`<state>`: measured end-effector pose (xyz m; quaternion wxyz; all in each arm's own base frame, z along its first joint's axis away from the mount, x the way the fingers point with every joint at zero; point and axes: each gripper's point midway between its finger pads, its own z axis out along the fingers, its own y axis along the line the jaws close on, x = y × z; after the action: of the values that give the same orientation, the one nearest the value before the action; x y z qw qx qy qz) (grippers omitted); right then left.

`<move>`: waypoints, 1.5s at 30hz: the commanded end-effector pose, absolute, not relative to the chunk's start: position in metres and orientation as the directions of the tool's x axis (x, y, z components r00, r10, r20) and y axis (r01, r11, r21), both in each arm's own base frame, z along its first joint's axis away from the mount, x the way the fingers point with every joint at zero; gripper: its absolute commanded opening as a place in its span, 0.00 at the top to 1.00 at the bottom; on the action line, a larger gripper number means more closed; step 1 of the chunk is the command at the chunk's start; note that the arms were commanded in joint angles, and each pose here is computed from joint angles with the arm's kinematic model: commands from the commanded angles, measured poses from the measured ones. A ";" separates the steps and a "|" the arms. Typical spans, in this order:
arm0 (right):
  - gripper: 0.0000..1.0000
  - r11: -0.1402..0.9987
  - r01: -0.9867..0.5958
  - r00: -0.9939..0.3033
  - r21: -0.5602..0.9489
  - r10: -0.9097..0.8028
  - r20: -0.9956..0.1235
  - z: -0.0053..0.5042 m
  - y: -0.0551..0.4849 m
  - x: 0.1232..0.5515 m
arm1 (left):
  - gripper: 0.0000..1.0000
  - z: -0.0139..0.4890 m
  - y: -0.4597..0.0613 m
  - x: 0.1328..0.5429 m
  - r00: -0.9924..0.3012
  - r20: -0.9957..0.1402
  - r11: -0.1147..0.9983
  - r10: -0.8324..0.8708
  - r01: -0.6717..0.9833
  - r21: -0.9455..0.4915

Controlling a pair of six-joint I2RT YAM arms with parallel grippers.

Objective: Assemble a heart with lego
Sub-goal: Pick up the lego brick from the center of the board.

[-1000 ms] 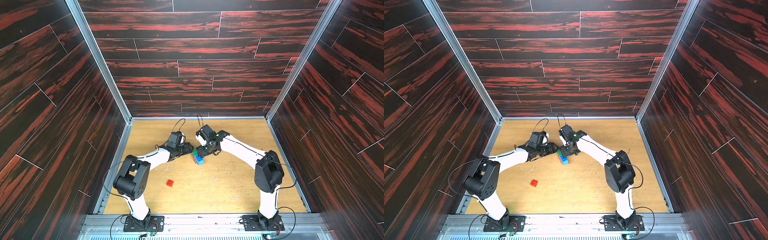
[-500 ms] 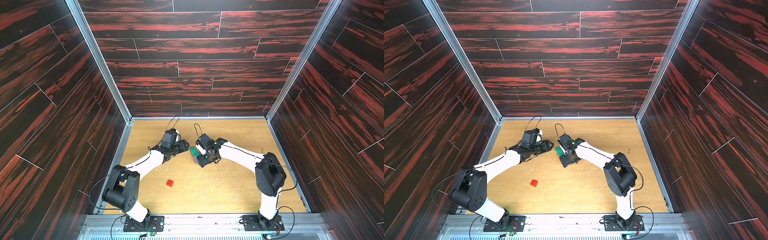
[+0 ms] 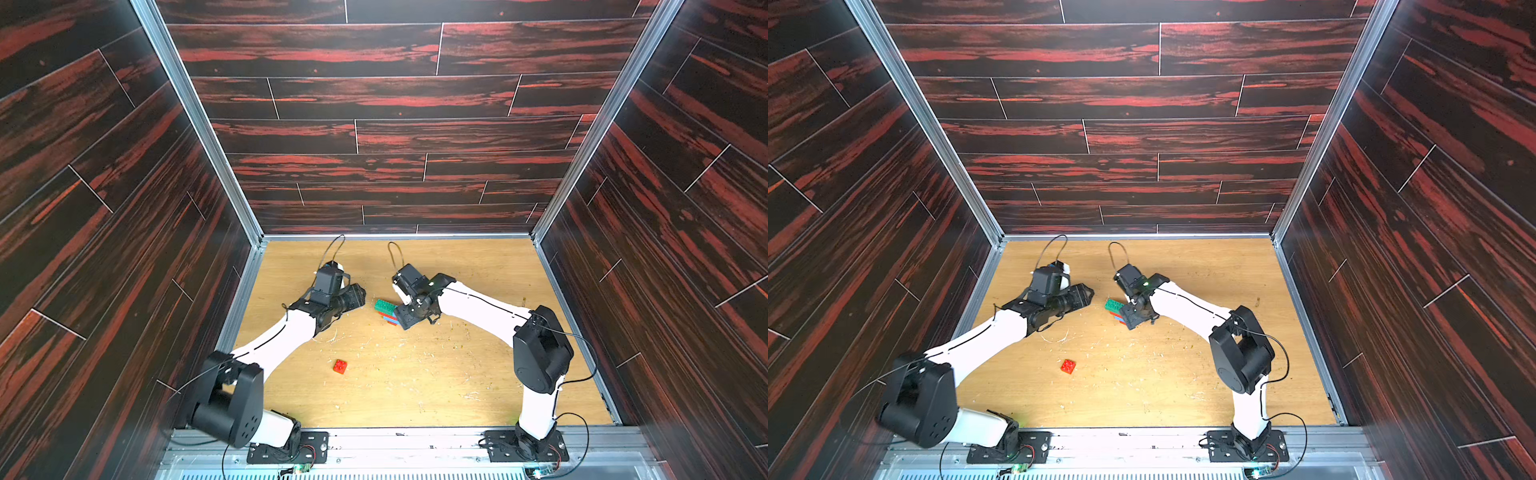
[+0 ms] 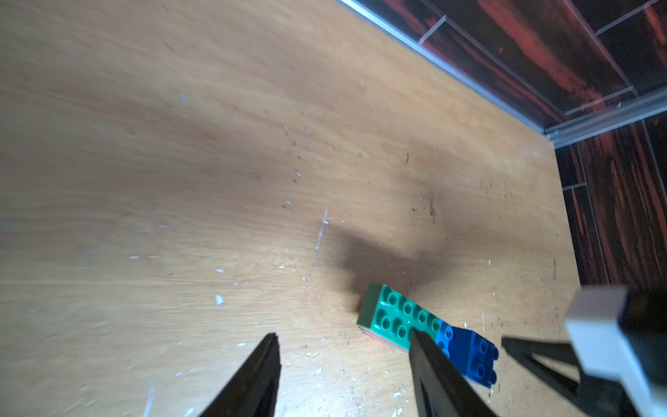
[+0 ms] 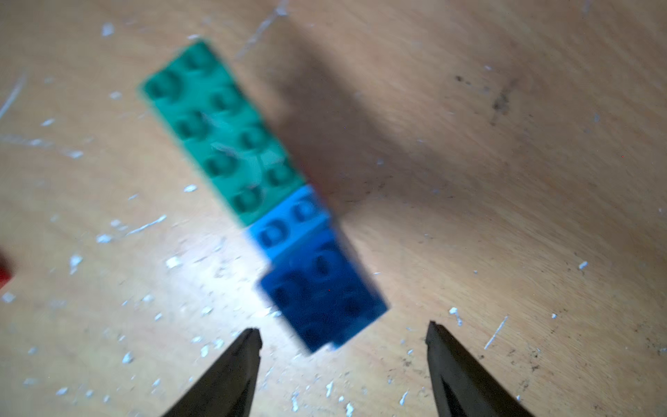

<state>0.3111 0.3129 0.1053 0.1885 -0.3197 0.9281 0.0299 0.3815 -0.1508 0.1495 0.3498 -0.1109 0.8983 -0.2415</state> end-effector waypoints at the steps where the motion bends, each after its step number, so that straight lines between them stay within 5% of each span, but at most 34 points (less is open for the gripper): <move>1: 0.25 0.696 -0.716 -0.600 -0.060 -0.657 -0.456 0.149 0.352 0.280 | 0.38 0.160 -0.122 0.370 -0.691 -0.605 0.879 -0.395 -0.093 -0.468; 5: 0.27 0.596 -0.803 -0.514 -0.024 -0.712 -0.479 0.145 0.393 0.239 | 0.36 0.162 -0.083 0.348 -0.649 -0.613 0.882 -0.450 -0.214 -0.420; 11: 0.33 0.458 -0.849 -0.526 0.265 -0.672 -0.522 0.122 0.467 0.193 | 0.33 0.160 -0.037 0.317 -0.590 -0.605 0.844 -0.535 -0.347 -0.409; 23: 0.39 0.375 -0.895 -0.447 0.243 -0.744 -0.497 0.052 0.514 0.169 | 0.33 0.150 0.011 0.284 -0.445 -0.576 0.723 -0.685 -0.511 -0.465; 31: 0.48 0.415 -0.898 -0.433 0.146 -0.777 -0.457 0.024 0.515 0.179 | 0.33 0.145 0.006 0.290 -0.463 -0.552 0.718 -0.694 -0.504 -0.480; 41: 0.46 0.422 -0.904 -0.409 0.074 -0.800 -0.439 0.014 0.515 0.190 | 0.33 0.143 0.004 0.294 -0.468 -0.544 0.716 -0.697 -0.496 -0.491; 45: 0.58 0.416 -0.906 -0.404 0.075 -0.801 -0.442 0.017 0.515 0.189 | 0.33 0.144 0.002 0.297 -0.473 -0.541 0.718 -0.696 -0.487 -0.498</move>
<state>0.1905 0.5171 0.0226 0.1776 -0.5109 0.8244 0.1665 0.2950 0.0027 0.1440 0.3770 -0.3488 0.8478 -0.1323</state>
